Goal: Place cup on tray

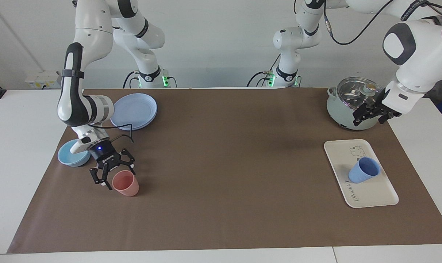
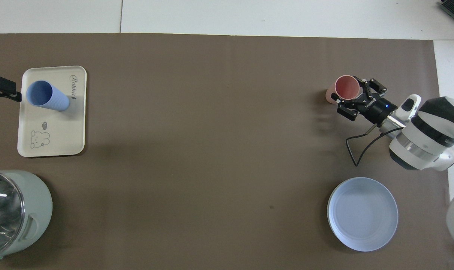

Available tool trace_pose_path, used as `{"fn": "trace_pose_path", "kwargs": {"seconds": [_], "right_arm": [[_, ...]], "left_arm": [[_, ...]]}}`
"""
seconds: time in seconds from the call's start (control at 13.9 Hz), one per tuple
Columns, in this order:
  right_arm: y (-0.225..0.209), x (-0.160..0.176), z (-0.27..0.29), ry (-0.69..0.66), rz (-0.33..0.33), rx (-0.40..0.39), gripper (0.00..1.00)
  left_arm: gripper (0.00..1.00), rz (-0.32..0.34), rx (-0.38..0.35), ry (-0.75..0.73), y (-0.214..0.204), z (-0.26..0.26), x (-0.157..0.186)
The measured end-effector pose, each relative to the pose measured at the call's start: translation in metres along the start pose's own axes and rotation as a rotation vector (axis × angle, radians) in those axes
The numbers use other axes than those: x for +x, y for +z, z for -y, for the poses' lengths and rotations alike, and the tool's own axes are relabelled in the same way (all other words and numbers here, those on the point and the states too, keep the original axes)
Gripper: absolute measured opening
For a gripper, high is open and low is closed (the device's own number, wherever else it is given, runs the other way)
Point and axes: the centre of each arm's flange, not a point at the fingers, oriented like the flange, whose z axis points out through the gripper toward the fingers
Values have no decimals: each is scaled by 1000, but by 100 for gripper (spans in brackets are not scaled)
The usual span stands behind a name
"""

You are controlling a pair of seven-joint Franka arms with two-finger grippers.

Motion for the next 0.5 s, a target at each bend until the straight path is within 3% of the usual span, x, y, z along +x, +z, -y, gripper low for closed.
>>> {"fn": "trace_pose_path", "kwargs": {"seconds": [0.29,0.5], "right_arm": [[-8,47,23,71,28,-78,100],[-8,77,56,155,59,-135,100]], "left_arm": [[100,-42,21,24,-39,-15,-24],[100,-42,23,22,-46,-15,-42]]}}
